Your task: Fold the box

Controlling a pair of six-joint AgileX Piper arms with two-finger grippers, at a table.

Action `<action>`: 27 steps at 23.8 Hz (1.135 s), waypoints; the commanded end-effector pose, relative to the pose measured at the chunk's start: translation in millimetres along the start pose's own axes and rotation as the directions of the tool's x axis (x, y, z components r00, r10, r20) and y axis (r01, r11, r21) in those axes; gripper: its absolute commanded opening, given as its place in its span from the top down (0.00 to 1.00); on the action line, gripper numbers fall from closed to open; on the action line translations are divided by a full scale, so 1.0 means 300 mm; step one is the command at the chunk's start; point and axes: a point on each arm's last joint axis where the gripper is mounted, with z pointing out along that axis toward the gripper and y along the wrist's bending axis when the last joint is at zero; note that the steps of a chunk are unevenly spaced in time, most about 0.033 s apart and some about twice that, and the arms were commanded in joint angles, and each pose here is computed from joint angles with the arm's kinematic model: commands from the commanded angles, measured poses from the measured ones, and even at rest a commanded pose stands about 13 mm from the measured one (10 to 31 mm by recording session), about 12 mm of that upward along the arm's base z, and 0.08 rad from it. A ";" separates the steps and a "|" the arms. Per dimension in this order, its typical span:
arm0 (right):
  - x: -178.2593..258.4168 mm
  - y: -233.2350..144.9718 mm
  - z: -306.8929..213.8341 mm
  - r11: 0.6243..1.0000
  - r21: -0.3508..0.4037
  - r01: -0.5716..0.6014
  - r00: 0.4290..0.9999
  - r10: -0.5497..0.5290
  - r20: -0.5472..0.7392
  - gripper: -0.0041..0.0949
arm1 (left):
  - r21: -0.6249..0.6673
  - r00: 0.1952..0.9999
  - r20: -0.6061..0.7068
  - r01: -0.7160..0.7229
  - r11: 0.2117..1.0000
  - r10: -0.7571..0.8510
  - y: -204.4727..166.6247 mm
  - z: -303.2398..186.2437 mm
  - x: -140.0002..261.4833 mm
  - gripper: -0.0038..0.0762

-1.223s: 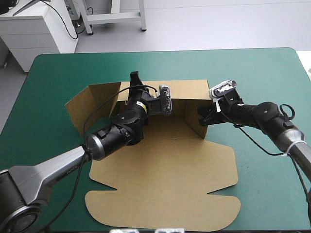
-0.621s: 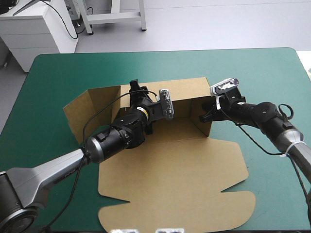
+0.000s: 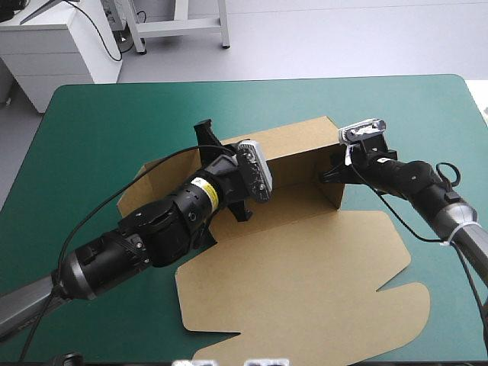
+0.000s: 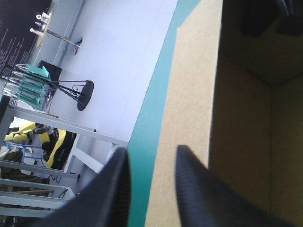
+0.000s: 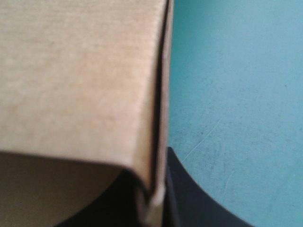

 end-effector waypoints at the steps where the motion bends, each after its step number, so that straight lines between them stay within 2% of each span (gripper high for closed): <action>1: -0.061 0.000 -0.048 0.999 0.016 -0.031 0.996 0.029 0.086 0.97 | -0.090 0.998 0.068 0.023 0.996 -0.017 0.090 -0.076 -0.012 0.93; 5: -0.061 0.000 -0.048 0.999 0.015 -0.031 0.996 0.029 0.085 0.97 | -0.139 0.992 0.022 0.127 0.982 -0.125 0.169 -0.083 0.034 0.93; 11: -0.060 0.001 -0.048 0.999 0.012 -0.030 0.996 0.029 0.083 0.97 | -0.230 0.913 -0.049 0.384 0.894 -0.404 0.347 -0.113 0.149 0.93; 13: -0.060 0.002 -0.048 0.999 0.011 -0.030 0.996 0.029 0.082 0.97 | -0.229 0.839 -0.100 0.503 0.833 -0.534 0.412 -0.147 0.207 0.93; 14: -0.060 0.002 -0.048 0.999 0.011 -0.030 0.996 0.029 0.082 0.97 | -0.224 0.827 -0.123 0.515 0.827 -0.548 0.425 -0.159 0.224 0.93; 15: -0.060 0.002 -0.048 0.999 0.011 -0.030 0.996 0.029 0.082 0.97 | -0.218 0.783 -0.185 0.557 0.801 -0.594 0.449 -0.182 0.273 0.93; 18: -0.055 0.004 -0.048 1.000 -0.003 -0.022 0.997 0.022 0.068 0.97 | -0.235 0.709 -0.203 0.635 0.736 -0.676 0.479 -0.211 0.338 0.93; 21: -0.062 0.011 -0.065 1.000 -0.013 0.011 0.999 -0.010 0.034 0.97 | -0.328 0.576 -0.219 0.717 0.615 -0.788 0.523 -0.259 0.455 0.93; 23: -0.086 0.010 -0.088 1.000 0.004 -0.009 0.999 0.009 0.039 0.97 | -0.378 0.515 -0.261 0.723 0.578 -0.816 0.513 -0.275 0.528 0.93; 25: -0.122 0.012 -0.109 1.000 0.002 -0.025 0.999 0.025 0.024 0.97 | -0.408 0.484 -0.281 0.722 0.559 -0.829 0.491 -0.284 0.573 0.93; 27: -0.160 0.013 -0.134 1.000 0.007 -0.028 0.999 0.028 -0.015 0.97 | -0.421 0.485 -0.275 0.716 0.557 -0.830 0.468 -0.287 0.592 0.93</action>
